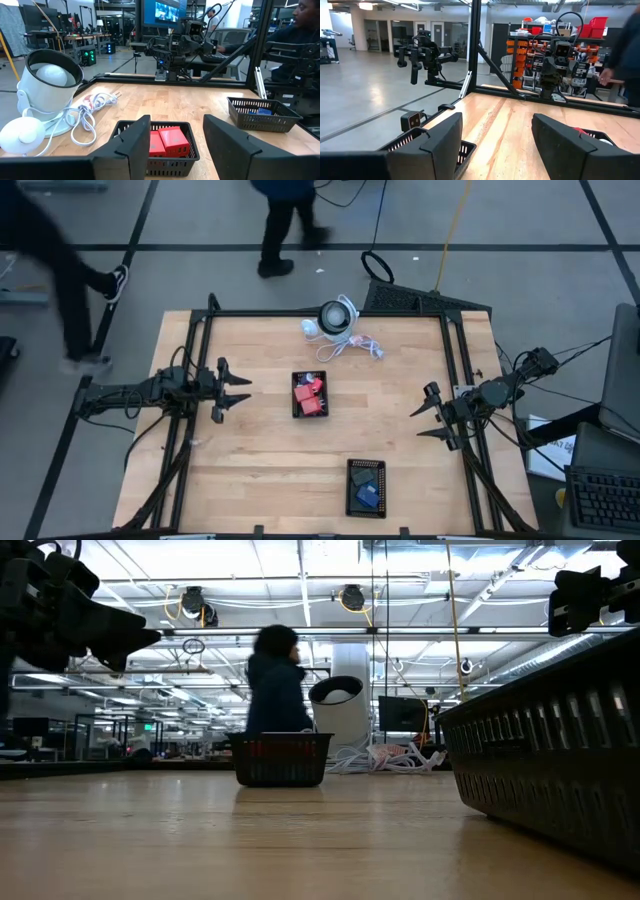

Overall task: Pick & Place Office items
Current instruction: Return to Home Position

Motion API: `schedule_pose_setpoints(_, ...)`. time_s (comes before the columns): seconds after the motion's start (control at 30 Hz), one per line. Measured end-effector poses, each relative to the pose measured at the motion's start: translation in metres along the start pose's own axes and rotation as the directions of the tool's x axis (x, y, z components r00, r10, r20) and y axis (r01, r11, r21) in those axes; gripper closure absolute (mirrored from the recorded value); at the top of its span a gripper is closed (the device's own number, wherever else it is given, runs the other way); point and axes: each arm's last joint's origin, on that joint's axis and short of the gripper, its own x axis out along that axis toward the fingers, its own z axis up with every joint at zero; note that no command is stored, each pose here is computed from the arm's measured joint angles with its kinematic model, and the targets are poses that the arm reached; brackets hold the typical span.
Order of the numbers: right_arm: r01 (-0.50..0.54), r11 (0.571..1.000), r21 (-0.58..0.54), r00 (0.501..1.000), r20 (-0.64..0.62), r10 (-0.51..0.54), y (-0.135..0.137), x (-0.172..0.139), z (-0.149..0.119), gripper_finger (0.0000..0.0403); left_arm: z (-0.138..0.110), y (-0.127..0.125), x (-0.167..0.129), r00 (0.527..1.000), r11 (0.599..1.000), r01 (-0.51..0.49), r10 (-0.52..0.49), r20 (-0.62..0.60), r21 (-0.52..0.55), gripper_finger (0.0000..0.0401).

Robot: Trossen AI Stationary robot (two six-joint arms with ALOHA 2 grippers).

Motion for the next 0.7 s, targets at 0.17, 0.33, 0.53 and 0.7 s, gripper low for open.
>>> schedule_pose_setpoints(0.17,0.0,1.0,0.0,1.0,0.0,0.0,0.0,0.0,0.0,0.0173,0.0,0.0,0.0,1.0,1.0,0.0,0.0,0.0,0.0,0.023)
schedule_pose_setpoints(0.33,0.0,1.0,0.0,1.0,0.0,0.0,0.0,0.0,0.0,0.017,0.0,0.0,0.0,1.0,1.0,0.0,0.0,0.0,0.0,0.0241)
schedule_pose_setpoints(0.53,0.0,1.0,0.0,1.0,0.0,0.0,0.0,0.0,-0.0001,0.0173,0.0,0.0,0.0,1.0,1.0,0.0,0.0,0.0,0.0,0.0248)
schedule_pose_setpoints(0.7,0.0,1.0,0.0,1.0,0.0,0.0,0.0,0.0,-0.0001,0.0175,0.0,0.0,0.0,1.0,1.0,0.0,0.0,0.0,0.0,0.0237)
